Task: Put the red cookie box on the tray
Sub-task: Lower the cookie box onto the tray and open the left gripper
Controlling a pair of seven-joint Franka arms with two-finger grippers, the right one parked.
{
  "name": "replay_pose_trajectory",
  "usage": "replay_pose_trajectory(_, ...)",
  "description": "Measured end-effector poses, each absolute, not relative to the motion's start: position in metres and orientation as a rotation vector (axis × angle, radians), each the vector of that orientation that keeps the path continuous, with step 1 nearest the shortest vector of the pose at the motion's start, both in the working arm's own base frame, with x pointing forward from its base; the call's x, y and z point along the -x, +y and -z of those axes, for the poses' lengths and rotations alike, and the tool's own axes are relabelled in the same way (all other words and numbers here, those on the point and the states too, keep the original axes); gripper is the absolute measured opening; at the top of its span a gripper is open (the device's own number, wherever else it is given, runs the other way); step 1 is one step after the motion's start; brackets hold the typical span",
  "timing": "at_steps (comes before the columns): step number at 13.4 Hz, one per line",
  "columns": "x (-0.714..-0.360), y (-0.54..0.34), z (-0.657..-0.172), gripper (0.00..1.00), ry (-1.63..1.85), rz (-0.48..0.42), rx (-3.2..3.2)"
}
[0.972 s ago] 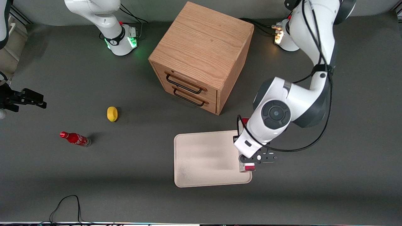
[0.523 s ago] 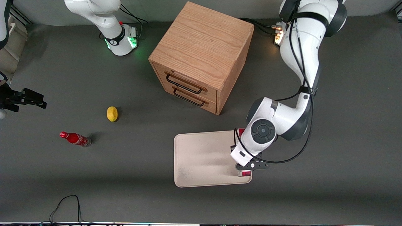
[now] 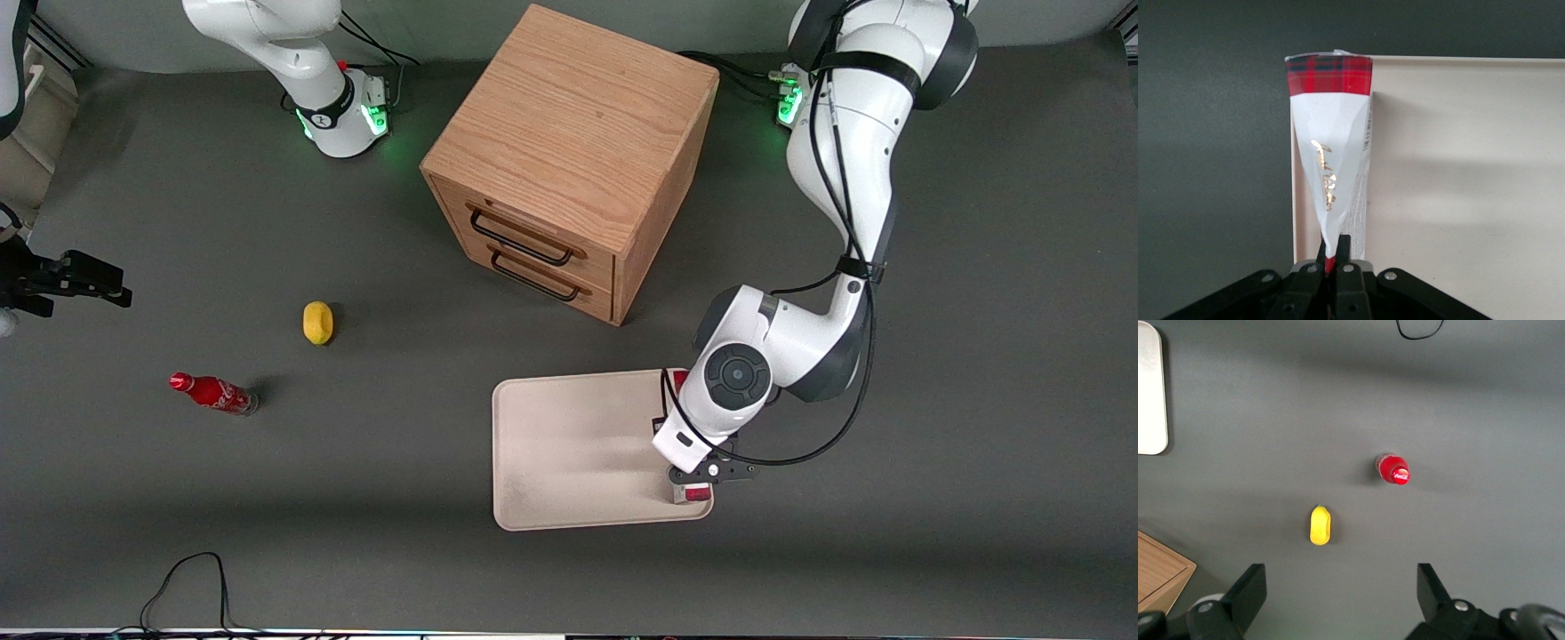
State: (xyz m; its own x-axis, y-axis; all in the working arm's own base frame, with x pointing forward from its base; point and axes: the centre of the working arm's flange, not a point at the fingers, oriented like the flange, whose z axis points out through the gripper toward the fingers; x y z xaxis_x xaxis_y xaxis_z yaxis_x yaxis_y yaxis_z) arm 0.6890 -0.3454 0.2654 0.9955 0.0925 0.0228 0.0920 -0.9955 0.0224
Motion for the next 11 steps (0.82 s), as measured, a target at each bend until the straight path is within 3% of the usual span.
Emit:
replay_pose_trajectory(5,-0.6909,-0.3450,-0.2576,0.07,0.150,-0.070,-3.128)
replay_pose_trajectory(11,-0.6916,-0.3445,-0.2661,0.78,0.138,-0.087,-3.151)
